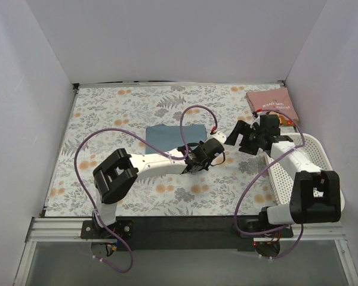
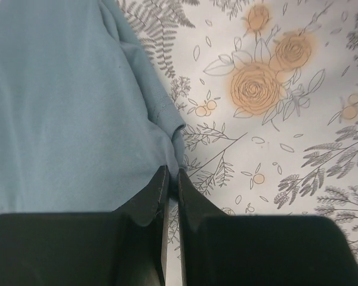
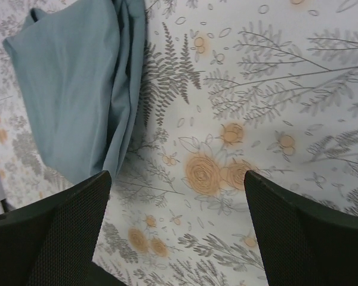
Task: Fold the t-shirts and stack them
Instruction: Neatly place the folded tshirt to the corner
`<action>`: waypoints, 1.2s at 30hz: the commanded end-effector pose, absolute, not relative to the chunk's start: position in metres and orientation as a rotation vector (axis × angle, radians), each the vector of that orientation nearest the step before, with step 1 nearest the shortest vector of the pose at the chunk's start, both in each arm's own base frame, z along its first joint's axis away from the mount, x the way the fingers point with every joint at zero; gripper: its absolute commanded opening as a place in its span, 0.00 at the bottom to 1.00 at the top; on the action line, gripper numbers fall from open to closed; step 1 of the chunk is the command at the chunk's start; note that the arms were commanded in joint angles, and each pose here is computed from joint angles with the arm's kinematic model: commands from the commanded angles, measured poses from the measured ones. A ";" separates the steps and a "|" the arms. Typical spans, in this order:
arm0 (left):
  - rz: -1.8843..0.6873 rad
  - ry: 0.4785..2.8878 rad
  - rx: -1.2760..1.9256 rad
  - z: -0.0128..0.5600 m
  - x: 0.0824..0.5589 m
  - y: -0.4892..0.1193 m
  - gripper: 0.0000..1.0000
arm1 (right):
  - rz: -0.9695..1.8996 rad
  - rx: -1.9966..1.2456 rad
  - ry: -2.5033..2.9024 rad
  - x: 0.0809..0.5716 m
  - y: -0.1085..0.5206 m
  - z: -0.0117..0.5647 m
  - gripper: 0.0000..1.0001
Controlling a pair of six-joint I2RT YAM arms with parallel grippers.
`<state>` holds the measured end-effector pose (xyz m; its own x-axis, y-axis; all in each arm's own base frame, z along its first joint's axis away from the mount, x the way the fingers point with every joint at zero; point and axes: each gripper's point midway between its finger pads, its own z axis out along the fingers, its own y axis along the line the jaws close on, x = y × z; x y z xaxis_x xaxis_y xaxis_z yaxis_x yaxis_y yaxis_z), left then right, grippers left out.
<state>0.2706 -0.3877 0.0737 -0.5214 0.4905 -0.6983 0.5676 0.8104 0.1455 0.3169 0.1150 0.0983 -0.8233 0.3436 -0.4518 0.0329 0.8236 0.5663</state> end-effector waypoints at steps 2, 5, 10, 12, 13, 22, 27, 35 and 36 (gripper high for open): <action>-0.245 2.149 0.653 0.121 0.277 -0.390 0.00 | 1.062 0.266 2.361 0.332 0.152 0.111 0.98; -0.251 2.155 0.651 0.119 0.276 -0.390 0.00 | 1.174 0.264 2.320 0.339 0.168 0.110 0.98; -0.262 2.173 0.648 0.113 0.274 -0.391 0.00 | 1.256 0.230 2.333 0.351 0.196 0.099 0.98; -0.261 2.173 0.645 0.113 0.274 -0.391 0.00 | 1.286 0.231 2.363 0.350 0.209 0.087 0.97; -0.261 2.172 0.644 0.114 0.275 -0.391 0.00 | 1.295 0.218 2.355 0.353 0.214 0.088 0.97; -0.273 2.184 0.642 0.110 0.272 -0.392 0.00 | 1.373 0.163 2.463 0.338 0.264 0.047 0.91; -0.278 2.185 0.625 0.111 0.272 -0.392 0.00 | 1.345 0.147 2.502 0.325 0.263 0.030 0.65; -0.311 2.153 0.561 0.137 0.274 -0.387 0.48 | 1.122 -0.040 2.544 0.327 0.244 0.023 0.01; -0.316 2.147 0.558 0.142 0.275 -0.386 0.52 | 1.072 -0.060 2.549 0.330 0.240 0.022 0.01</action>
